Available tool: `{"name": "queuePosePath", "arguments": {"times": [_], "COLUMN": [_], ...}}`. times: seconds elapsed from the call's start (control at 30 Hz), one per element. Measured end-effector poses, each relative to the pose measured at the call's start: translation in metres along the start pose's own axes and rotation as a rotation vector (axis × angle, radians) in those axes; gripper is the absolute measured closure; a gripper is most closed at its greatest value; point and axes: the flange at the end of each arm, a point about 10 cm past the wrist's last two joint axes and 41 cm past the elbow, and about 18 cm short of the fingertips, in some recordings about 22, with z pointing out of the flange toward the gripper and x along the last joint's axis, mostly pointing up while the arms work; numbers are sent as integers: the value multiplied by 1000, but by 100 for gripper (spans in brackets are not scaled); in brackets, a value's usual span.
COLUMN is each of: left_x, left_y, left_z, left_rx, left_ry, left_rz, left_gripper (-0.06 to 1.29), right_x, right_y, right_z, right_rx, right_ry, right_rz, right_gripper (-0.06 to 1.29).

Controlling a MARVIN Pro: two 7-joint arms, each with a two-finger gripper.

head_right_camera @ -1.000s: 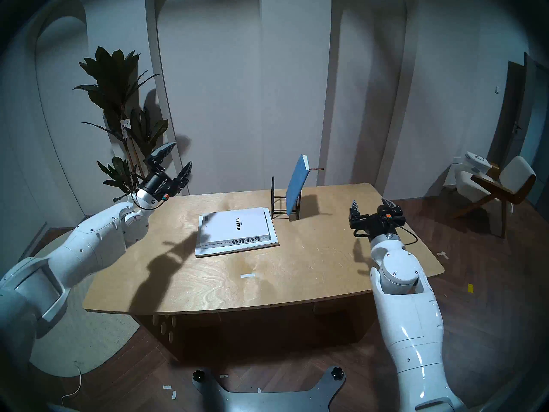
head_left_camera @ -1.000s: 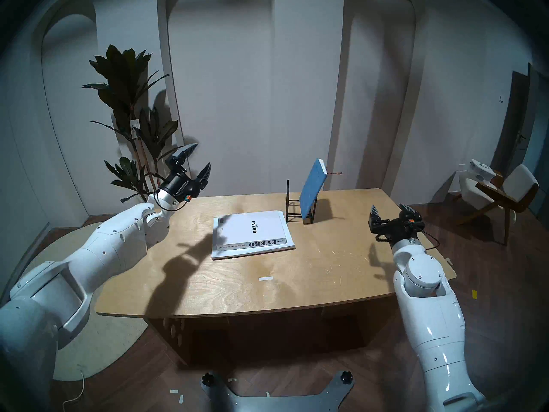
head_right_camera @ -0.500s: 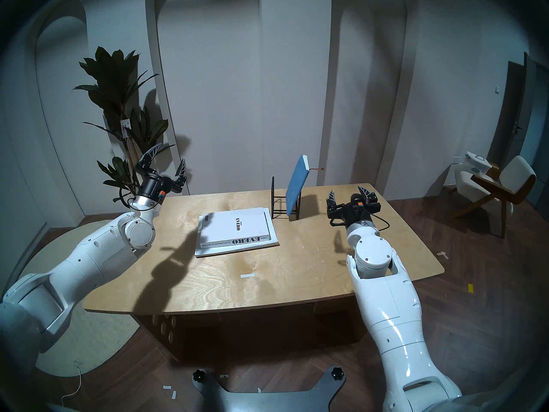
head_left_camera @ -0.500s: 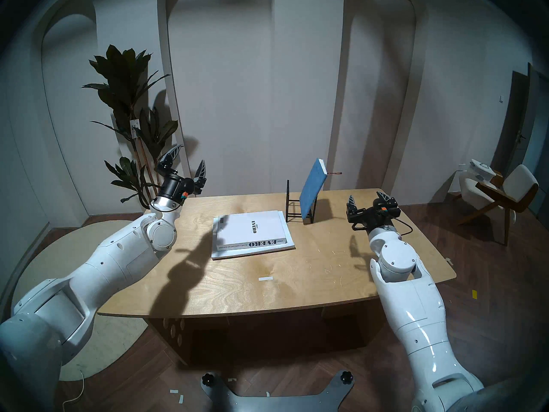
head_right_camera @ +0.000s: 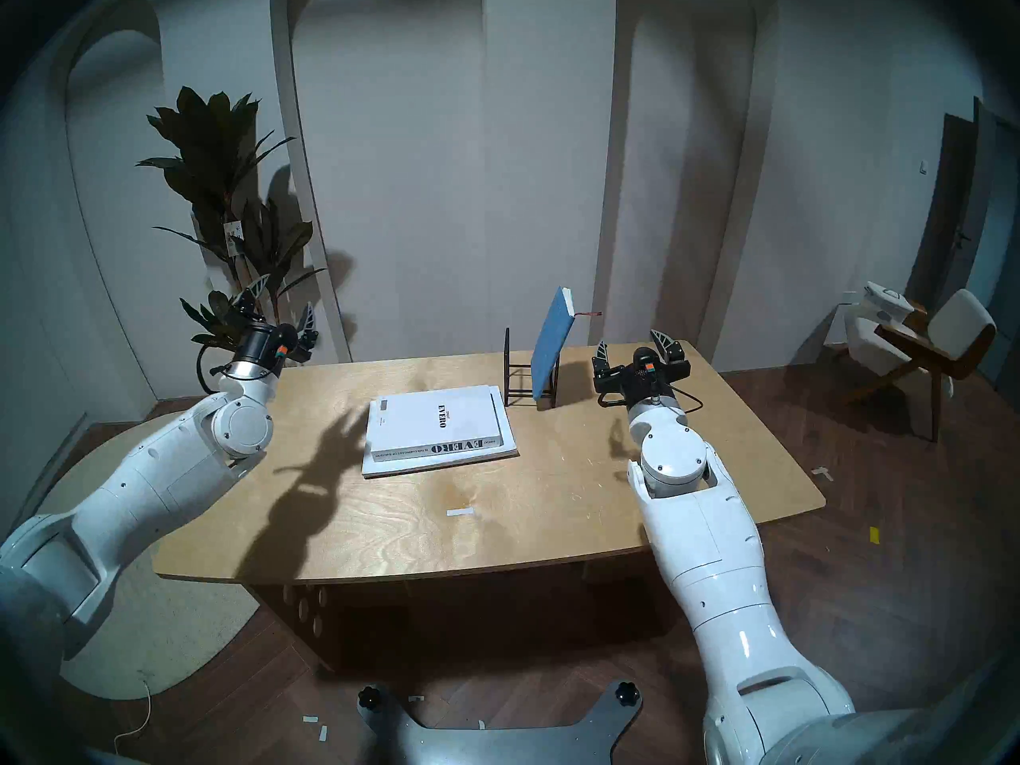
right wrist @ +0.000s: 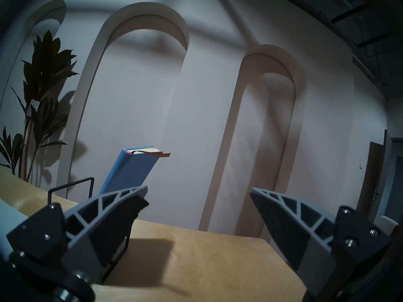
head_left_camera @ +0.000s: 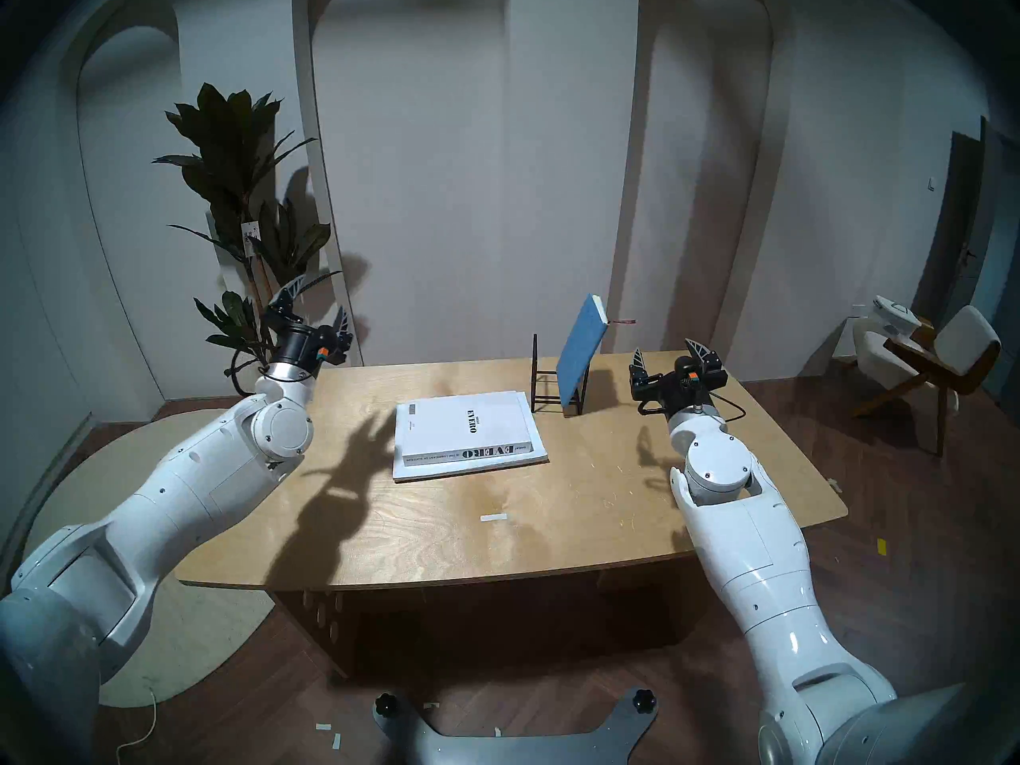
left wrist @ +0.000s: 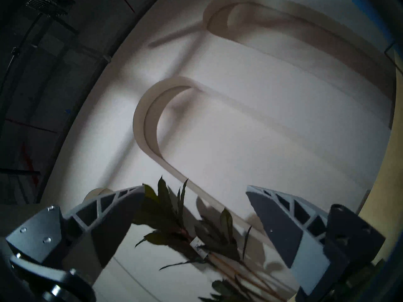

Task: Stack the books into one stack

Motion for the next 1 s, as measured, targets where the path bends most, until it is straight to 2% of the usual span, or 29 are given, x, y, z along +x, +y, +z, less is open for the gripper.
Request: {"name": "queuePosePath", "arguments": {"times": [0.13,0.37,0.6,1.0], "left_x": [-15,-26,-35,-45], "left_y": [-12,-18,-21,-28], "left_z": [1,0,-3,-9], "left_rx": [-15,-43,-42,-14], "left_ry": [-64,-132,-170,-209], "left_rz": [45,73,70,79], "left_gripper": [2,2,2,2], "right_x": [0,-13,-24,-18], "right_y": [-4,-20,-34,-59], "right_z": [4,8,17,38], "right_rx": [3,41,61,127], "right_ry": [35,57,41,72], "right_rz": [-5,-19,-31,-35], "right_gripper": [-4,-4,-4,-4]}}
